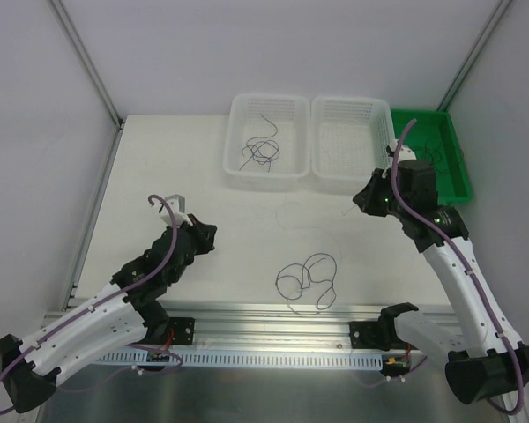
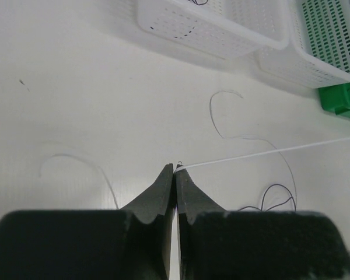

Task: Untangle the cables
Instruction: Place the cable in the bin.

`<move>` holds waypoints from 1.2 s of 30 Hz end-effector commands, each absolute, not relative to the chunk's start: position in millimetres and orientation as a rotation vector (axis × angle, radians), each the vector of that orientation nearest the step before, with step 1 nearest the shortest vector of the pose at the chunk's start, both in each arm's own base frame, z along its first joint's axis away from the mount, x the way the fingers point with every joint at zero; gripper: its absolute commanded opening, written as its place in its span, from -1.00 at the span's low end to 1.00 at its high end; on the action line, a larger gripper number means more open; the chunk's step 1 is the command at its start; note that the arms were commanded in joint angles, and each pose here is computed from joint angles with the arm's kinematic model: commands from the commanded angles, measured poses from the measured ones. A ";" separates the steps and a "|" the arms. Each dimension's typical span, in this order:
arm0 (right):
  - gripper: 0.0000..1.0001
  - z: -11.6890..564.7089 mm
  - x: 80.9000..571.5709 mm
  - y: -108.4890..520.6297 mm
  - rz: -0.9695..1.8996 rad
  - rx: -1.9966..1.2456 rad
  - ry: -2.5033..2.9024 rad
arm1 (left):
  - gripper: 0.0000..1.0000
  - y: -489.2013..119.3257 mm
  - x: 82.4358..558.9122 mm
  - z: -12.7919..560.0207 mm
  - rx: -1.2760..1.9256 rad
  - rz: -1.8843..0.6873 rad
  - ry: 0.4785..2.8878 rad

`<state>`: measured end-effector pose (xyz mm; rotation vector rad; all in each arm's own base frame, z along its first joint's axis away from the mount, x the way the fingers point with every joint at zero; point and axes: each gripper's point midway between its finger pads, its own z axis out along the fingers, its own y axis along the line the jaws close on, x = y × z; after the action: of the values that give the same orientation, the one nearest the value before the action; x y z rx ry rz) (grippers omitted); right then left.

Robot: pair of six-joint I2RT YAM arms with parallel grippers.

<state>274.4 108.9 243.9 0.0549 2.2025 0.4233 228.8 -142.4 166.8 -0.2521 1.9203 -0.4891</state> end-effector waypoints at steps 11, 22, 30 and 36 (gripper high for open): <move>-0.95 254.3 267.6 174.8 0.917 -0.255 2.124 | -1.00 -167.9 238.1 225.7 -0.107 -0.587 1.949; 0.48 249.0 226.1 260.7 1.021 -0.743 1.986 | -1.00 -222.0 234.5 285.5 0.109 -0.829 1.901; 0.99 277.5 199.6 305.4 1.123 -0.887 1.737 | -1.00 -238.5 225.2 299.6 0.172 -0.945 1.873; 0.94 270.0 201.9 334.8 1.127 -0.915 1.677 | -1.00 -243.0 219.9 310.9 0.177 -1.004 1.843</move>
<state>188.5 318.4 253.3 -0.9221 1.8157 1.1384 222.8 -235.9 276.8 0.1520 1.9420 -0.9170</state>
